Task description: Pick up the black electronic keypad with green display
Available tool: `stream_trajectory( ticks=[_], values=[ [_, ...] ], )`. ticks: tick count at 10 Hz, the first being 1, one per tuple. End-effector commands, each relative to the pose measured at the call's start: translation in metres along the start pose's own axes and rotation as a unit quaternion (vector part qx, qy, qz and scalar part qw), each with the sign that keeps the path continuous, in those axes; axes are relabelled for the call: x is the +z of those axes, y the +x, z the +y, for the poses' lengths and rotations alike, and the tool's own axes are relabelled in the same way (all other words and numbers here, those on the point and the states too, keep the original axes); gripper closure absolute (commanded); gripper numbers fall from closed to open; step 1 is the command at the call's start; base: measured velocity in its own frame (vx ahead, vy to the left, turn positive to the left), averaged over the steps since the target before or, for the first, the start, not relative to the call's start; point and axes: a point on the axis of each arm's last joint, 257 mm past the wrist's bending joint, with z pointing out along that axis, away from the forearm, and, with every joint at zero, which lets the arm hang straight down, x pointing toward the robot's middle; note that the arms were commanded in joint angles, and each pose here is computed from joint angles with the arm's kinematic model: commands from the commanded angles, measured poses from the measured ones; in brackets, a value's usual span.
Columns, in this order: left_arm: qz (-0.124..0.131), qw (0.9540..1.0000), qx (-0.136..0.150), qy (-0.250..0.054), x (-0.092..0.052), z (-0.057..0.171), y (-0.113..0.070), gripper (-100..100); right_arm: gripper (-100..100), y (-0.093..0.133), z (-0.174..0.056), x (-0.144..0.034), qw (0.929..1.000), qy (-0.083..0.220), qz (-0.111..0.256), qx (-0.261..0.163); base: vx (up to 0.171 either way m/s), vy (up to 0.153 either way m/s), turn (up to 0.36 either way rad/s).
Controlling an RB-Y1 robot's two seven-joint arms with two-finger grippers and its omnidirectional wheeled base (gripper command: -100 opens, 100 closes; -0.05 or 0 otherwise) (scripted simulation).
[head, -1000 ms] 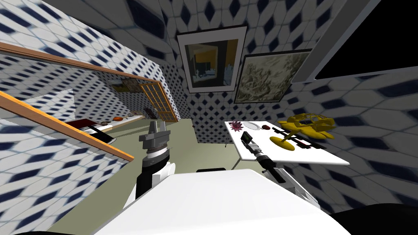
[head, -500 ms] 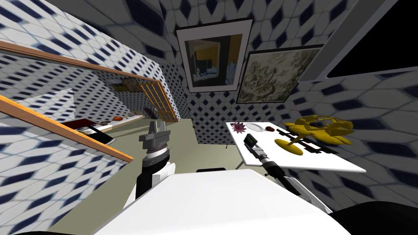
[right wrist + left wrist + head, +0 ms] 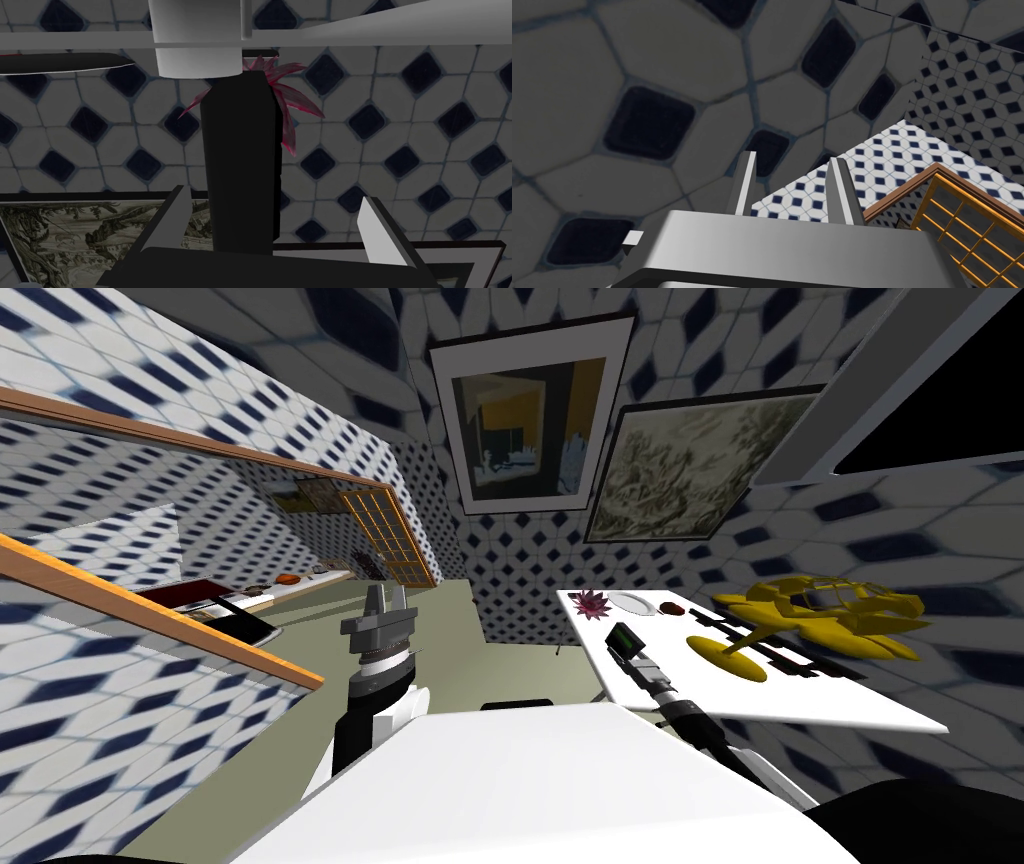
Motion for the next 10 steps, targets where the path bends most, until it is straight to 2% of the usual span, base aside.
stream_trajectory(
  ticks=[1, 3, 4, 6, 7, 9, 10],
  values=[
    [0.0, 1.0, 0.0, 0.0, 0.0, 0.0, 0.0, 0, -100, 0.005, -0.007, -0.021, 0.9999, -0.004, 0.008, -0.012, 0.084, 0.032, 0.028],
    [0.0, 1.0, 0.0, 0.0, 0.0, 0.0, 0.0, 0, -100, -0.001, -0.012, -0.022, 1.0, 0.005, -0.003, 0.005, 0.065, 0.025, 0.002],
    [0.0, 1.0, 0.0, 0.0, 0.0, 0.0, 0.0, 0, -100, 0.004, -0.018, -0.043, 0.9999, 0.003, 0.009, -0.012, 0.074, 0.037, 0.03],
    [0.0, 1.0, 0.0, 0.0, 0.0, 0.0, 0.0, 0, -100, -0.003, -0.022, -0.044, 0.9999, 0.011, -0.005, 0.005, 0.072, 0.02, 0.001],
    [0.0, 1.0, 0.0, 0.0, 0.0, 0.0, 0.0, 0, -100, -0.001, -0.028, -0.064, 0.9999, 0.008, 0.003, -0.013, 0.098, 0.013, 0.03],
    [0.0, 1.0, 0.0, 0.0, 0.0, 0.0, 0.0, 0, -100, -0.006, -0.034, -0.065, 0.9998, 0.019, -0.007, 0.003, 0.066, 0.016, 0.003],
    [0.0, 1.0, 0.0, 0.0, 0.0, 0.0, 0.0, 0, -100, -0.006, -0.039, -0.085, 0.9997, 0.017, -0.001, -0.015, 0.11, 0.038, 0.025]
  ],
)
